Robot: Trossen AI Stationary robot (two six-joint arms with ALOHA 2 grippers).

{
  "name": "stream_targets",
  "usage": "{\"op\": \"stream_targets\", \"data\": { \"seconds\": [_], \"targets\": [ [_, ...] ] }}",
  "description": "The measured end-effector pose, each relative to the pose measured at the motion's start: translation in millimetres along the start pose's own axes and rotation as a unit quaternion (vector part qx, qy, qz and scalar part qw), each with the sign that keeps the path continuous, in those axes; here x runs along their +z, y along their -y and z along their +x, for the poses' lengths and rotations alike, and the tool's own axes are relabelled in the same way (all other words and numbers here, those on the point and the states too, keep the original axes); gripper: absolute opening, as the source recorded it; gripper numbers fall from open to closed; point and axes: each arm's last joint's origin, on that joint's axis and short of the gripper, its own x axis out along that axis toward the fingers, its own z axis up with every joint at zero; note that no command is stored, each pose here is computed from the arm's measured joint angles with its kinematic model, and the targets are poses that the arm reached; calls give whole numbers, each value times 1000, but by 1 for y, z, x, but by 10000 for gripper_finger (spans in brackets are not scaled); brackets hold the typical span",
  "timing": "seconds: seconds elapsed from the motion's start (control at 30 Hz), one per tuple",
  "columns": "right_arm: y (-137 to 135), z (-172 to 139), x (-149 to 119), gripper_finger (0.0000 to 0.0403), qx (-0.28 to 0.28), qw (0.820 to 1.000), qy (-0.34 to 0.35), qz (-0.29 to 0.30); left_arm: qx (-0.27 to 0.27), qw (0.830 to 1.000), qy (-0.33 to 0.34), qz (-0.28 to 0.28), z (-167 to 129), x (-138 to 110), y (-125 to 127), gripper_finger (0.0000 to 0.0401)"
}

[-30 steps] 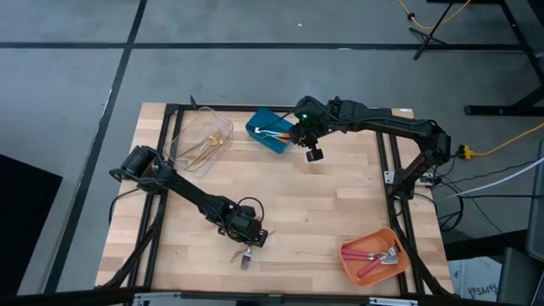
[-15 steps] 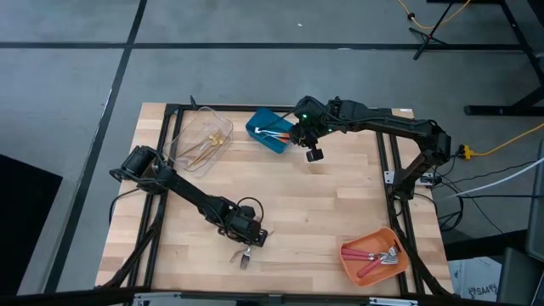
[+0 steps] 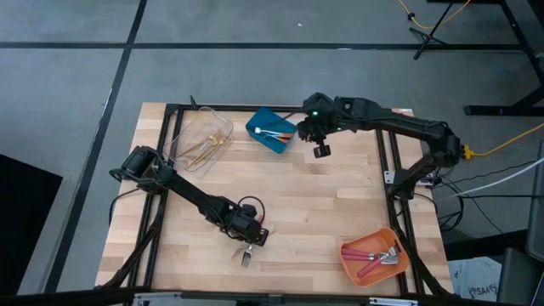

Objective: Sort silverware by color (type)
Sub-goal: Put the pink fork into the orange bin

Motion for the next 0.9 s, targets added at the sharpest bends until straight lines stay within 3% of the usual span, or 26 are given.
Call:
{"op": "stream_targets", "data": {
  "seconds": [0.5, 0.9],
  "targets": [
    [-3, -72, -12, 53, -62, 995, 71, 11, -61, 996, 37, 44, -5, 26, 13, 40],
    [-6, -107, -24, 53, -117, 988, 89, 44, -106, 976, 156, 109, -11, 69, 25, 39]
  ]
}}
